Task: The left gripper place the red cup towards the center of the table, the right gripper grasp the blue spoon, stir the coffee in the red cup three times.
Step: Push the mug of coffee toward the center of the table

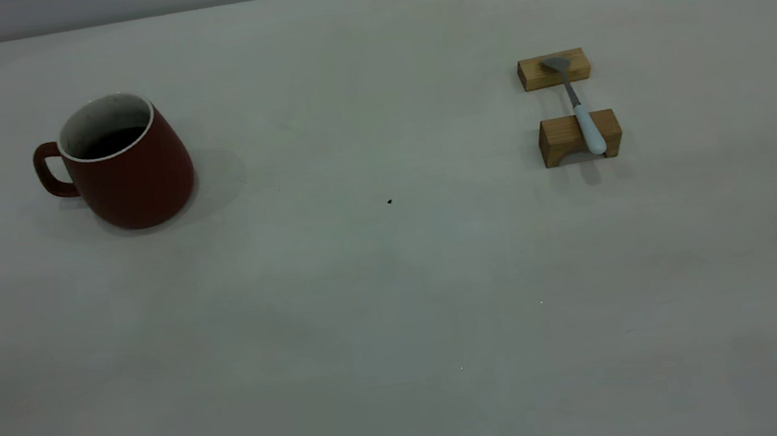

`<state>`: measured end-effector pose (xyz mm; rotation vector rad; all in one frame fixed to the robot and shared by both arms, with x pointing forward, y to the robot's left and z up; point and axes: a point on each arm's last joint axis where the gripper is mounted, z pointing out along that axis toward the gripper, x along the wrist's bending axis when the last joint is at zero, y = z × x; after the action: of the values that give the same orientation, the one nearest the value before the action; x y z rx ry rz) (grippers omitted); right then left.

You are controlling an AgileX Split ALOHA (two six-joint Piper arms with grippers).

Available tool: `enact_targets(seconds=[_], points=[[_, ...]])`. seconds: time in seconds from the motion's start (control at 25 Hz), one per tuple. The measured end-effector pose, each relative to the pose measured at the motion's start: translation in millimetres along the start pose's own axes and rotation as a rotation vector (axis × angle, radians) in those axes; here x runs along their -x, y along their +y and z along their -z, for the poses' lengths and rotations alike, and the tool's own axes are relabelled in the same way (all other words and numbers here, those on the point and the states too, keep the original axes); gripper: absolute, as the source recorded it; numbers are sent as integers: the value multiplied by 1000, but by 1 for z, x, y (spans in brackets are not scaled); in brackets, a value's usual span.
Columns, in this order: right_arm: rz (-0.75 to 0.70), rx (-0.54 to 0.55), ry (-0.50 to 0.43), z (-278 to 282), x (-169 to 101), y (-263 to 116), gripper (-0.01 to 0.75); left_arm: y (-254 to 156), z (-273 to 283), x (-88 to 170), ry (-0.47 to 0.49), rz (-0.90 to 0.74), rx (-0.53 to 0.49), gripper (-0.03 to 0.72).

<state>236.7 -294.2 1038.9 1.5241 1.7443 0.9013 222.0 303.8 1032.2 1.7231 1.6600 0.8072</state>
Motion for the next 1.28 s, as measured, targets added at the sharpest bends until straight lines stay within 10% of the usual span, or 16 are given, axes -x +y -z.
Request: enact_targets(seconds=[1.28], points=[[0,0,0,0,0,0,331,22,12,-1,3,-1,15,243]])
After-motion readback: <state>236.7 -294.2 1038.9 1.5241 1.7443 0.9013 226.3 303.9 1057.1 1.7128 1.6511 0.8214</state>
